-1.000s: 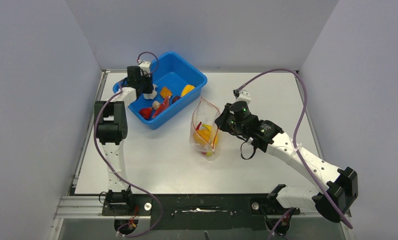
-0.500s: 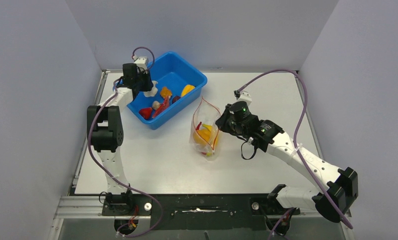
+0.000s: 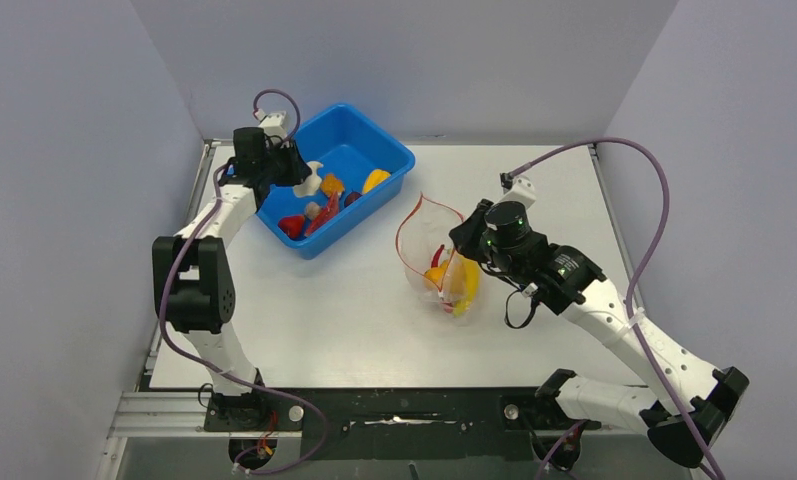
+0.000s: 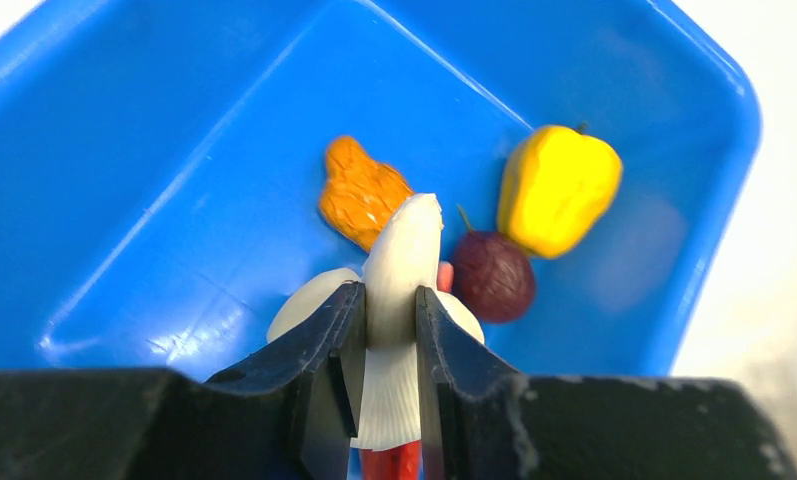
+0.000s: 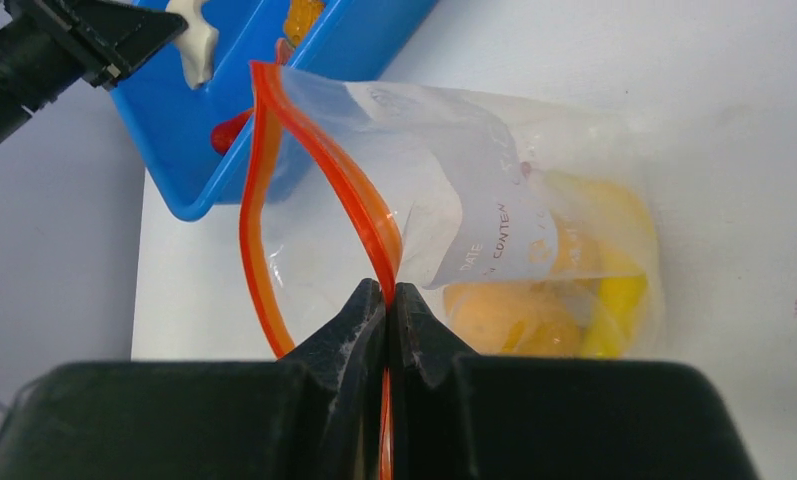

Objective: Place the food in the zip-top bag and seal the zipper
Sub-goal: Place the fake vegetable in the zipper food storage bag.

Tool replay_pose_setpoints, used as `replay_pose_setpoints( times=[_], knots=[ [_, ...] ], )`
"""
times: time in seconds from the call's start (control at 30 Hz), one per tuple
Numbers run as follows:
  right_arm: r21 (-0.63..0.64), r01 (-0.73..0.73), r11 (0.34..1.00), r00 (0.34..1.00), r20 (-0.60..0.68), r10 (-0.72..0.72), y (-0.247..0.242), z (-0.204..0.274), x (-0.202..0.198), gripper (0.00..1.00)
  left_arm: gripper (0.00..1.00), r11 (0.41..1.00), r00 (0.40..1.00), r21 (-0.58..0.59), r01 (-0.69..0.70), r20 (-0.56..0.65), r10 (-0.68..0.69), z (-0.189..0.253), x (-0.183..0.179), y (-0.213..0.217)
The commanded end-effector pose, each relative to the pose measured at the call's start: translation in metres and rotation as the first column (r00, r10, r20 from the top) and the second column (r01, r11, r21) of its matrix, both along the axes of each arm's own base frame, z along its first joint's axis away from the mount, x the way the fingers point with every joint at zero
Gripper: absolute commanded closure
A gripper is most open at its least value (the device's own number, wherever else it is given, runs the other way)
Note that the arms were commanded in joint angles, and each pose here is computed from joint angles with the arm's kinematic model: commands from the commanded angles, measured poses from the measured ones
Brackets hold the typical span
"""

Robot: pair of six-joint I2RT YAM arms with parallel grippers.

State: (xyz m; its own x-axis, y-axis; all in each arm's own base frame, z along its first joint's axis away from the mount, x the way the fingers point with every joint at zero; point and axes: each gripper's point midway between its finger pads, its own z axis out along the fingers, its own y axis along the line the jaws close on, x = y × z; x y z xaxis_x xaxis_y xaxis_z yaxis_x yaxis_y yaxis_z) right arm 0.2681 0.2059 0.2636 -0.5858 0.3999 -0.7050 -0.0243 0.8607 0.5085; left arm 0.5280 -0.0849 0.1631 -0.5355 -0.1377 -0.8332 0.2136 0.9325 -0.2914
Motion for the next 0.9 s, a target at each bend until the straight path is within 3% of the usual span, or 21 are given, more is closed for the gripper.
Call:
replay_pose_setpoints(
  times=[0.0,0.4,0.87],
  knots=[
    [0.056,0.047,0.997,0.998,0.046,-0.050,-0.001,0.014,0.003,1.00,0.85,0.995,0.996,-0.086,0.054,0.072,-0.048,0.044,-0.023,-0.016],
    [0.059,-0.012,0.998,1.000,0.003,0.012,0.032,-0.029,0.019,1.00,0.85,0.944,0.980,-0.266,0.196,0.083,-0.181,0.083,-0.096,-0.056],
    [0.124,-0.102,0.987,0.995,0.003,0.102,0.067,-0.031,0.033,1.00,0.85,0.843,0.940,-0.417,0.340,0.147,-0.307,0.131,-0.188,-0.125]
  ],
)
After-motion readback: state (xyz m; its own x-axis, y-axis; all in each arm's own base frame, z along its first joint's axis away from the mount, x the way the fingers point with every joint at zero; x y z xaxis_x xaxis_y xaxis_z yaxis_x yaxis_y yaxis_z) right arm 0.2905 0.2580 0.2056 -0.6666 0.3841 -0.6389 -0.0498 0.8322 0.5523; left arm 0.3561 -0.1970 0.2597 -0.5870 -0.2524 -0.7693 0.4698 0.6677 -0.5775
